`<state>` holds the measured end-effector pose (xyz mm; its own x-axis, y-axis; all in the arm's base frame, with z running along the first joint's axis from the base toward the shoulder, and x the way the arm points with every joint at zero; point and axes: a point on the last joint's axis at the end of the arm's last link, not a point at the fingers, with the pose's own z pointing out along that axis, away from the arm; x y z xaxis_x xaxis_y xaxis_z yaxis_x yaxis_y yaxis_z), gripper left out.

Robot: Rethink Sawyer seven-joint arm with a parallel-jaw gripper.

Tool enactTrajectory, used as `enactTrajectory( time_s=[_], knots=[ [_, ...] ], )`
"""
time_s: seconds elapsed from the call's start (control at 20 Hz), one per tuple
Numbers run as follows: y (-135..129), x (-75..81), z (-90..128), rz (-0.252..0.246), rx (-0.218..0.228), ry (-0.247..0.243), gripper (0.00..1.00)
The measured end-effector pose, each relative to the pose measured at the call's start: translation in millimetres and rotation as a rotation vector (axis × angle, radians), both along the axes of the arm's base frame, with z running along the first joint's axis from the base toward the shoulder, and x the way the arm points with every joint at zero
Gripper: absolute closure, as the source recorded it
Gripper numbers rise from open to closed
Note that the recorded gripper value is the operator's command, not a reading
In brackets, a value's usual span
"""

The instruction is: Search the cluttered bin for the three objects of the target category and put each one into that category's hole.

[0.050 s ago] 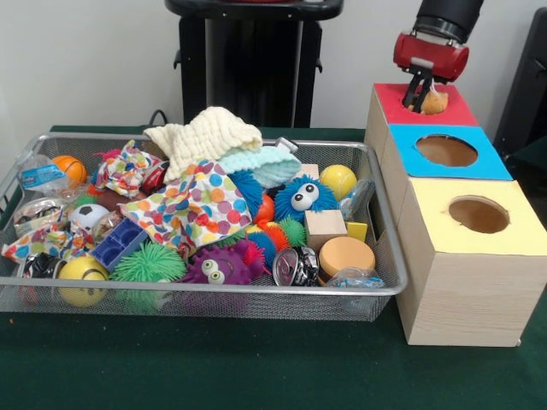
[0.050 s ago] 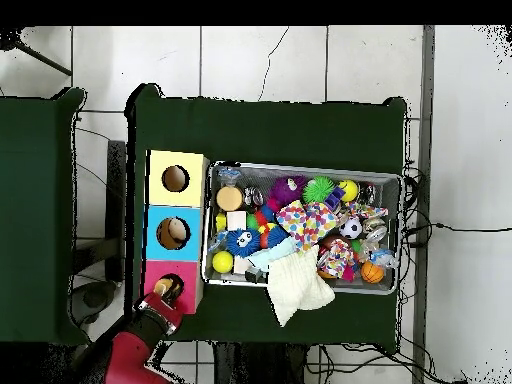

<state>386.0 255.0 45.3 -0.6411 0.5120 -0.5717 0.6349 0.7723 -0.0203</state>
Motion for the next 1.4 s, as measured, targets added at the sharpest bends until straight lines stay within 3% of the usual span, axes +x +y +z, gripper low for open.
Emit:
enactTrajectory(
  time_s=[0.4, 0.95, 1.4],
  knots=[
    [1, -2.1, -4, 0.001, -0.011, -0.030, 1.00],
    [4, -6.7, -20, -0.025, -0.040, -0.155, 1.00],
    [4, -9.5, -21, -0.032, -0.045, -0.195, 1.00]
  ],
)
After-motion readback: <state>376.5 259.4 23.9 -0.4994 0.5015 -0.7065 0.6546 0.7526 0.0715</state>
